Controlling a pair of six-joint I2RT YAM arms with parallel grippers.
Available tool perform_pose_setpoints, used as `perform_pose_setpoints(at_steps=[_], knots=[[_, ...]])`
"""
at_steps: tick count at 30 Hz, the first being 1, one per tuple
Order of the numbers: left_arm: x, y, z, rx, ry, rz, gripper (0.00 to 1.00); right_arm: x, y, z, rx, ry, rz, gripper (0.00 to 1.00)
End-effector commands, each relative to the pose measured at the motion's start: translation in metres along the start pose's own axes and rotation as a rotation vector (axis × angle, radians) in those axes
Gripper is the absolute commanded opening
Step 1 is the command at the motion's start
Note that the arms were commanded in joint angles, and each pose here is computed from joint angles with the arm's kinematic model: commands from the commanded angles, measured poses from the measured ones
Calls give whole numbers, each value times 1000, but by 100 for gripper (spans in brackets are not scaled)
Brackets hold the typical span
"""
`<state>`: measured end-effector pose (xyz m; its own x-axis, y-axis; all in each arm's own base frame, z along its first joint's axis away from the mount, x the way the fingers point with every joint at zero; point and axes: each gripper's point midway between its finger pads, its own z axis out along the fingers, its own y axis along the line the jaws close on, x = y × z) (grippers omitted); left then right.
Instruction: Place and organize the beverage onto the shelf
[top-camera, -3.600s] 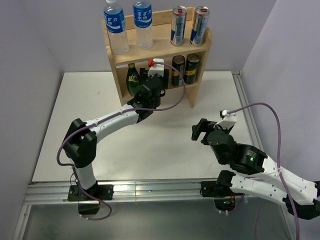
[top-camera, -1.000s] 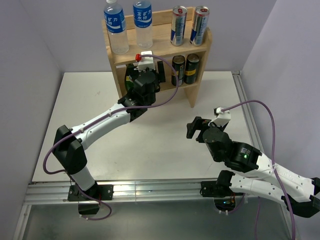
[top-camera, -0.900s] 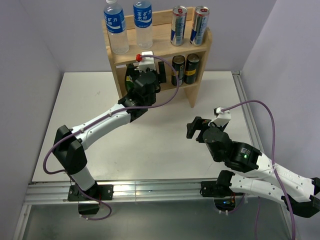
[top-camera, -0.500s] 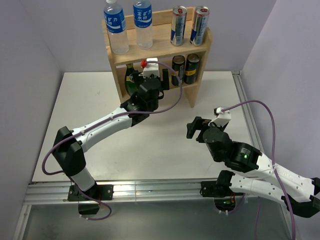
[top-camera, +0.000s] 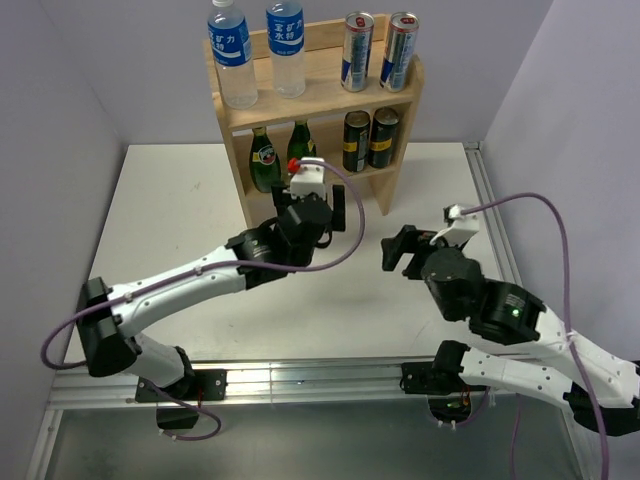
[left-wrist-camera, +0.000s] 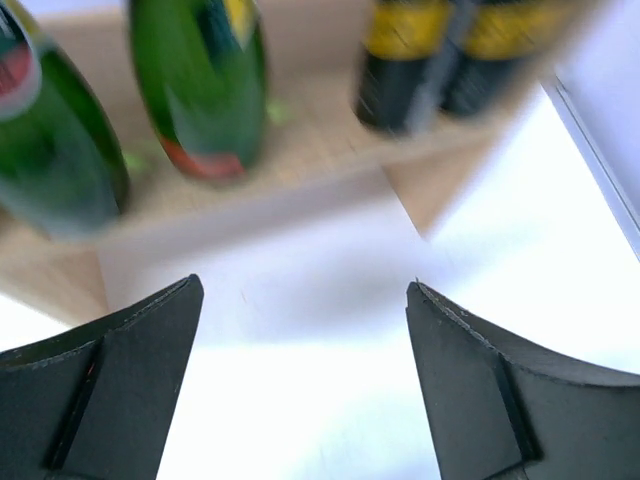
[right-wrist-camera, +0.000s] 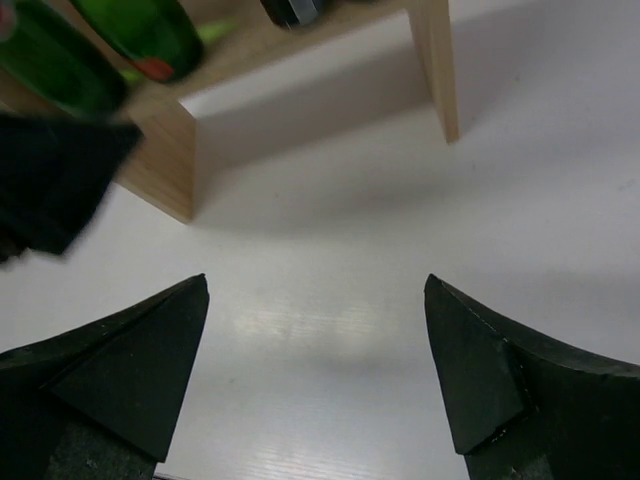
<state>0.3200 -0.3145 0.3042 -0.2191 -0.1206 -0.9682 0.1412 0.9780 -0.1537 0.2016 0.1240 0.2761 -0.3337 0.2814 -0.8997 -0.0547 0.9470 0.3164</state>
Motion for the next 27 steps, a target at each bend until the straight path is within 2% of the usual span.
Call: perform_pose_setpoints(at_steps=[1,2,3,4,7,8,10,12,17,27], knots=[[1,-5,-59,102,102,-13,89,-64,14,-29,-92,-95,42,95],[4,-1,-72,103,139,-4,89,-70,20,-35,-129,-85,27,95],[1,-1,-82,116,148,-11,89,-95,23,-48,-159,-114,44,95],[-5,-5,-104,155,160,-64,89,-103,27,-50,-163,-108,39,96],[-31,4,-143,206,194,-139,82,-139,27,-72,-169,-113,40,100],[-46,7,-154,228,180,-175,83,-147,26,-77,-170,-116,37,100],[-63,13,-180,280,177,-234,99,-172,20,-94,-171,-134,50,100],[-82,23,-193,314,158,-286,99,-190,13,-109,-185,-158,62,100],[-96,49,-197,263,121,-302,99,-203,2,-124,-218,-208,72,100],[-122,54,-195,260,29,-261,99,-195,-11,-129,-219,-213,119,100]])
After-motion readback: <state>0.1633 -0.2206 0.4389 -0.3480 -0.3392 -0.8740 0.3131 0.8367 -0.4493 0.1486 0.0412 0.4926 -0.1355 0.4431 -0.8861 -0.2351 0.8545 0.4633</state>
